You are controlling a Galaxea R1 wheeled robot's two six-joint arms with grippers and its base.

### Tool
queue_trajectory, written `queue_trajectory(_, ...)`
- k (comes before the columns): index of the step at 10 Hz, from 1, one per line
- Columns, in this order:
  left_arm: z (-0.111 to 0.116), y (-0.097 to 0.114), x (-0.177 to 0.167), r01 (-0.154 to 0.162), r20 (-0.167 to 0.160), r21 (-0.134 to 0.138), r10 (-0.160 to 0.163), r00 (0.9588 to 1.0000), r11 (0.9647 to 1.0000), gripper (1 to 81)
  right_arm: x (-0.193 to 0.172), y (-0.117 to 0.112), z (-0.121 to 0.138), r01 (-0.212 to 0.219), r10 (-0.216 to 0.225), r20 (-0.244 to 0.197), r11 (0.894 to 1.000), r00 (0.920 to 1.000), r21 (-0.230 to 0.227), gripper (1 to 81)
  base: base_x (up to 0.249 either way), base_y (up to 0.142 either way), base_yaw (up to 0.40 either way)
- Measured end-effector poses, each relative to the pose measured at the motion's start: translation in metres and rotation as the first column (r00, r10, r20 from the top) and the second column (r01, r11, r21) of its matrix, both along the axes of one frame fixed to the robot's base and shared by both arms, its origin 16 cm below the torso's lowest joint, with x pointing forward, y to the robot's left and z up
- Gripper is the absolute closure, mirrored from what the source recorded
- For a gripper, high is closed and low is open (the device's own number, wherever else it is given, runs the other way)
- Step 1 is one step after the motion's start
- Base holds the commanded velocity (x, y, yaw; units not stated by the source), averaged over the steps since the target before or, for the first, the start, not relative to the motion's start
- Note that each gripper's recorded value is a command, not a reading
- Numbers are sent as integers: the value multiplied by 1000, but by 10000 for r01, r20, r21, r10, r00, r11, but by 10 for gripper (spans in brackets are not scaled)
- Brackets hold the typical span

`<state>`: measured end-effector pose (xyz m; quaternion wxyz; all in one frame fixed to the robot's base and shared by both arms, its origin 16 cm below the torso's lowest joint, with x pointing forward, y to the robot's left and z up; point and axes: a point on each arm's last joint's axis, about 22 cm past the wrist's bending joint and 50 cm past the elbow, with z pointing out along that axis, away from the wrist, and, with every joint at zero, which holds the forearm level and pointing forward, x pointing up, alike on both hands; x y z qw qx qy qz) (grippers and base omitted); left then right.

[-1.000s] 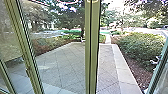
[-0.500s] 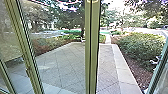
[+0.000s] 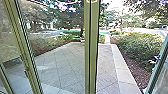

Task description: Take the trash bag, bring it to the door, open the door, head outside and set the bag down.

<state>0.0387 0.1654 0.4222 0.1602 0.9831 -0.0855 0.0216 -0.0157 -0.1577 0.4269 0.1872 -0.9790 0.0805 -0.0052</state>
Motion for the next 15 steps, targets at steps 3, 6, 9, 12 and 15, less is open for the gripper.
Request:
queue_trajectory(3, 0, 2, 10, -2, 125, 21, 2, 9999, 10000, 811, -5, 3, 0, 8, -8, -23, 10000, 10000, 33, 10, 0, 0, -243)
queue_trajectory(6, 0, 2, 7, 7, 78, 24, -7, 10000, 10000, 811, -3, 2, 0, 13, -13, 19, 10000, 10000, 25, 10, 0, 0, -243)
queue_trajectory(9, 0, 2, 7, 7, 89, 22, -7, 10000, 10000, 811, -4, 3, 0, 11, -11, 4, 10000, 10000, 27, 10, 0, 0, -243)
queue_trajectory(12, 0, 2, 7, 7, 89, 22, -7, 10000, 10000, 811, -4, 3, 0, 5, -5, 3, 10000, 10000, 35, 10, 0, 0, -208)
queue_trajectory(15, 0, 2, 7, 8, 80, 24, -8, 10000, 10000, 811, -4, 5, 0, -11, 12, -13, 10000, 10000, 57, 10, 0, -20, -77)
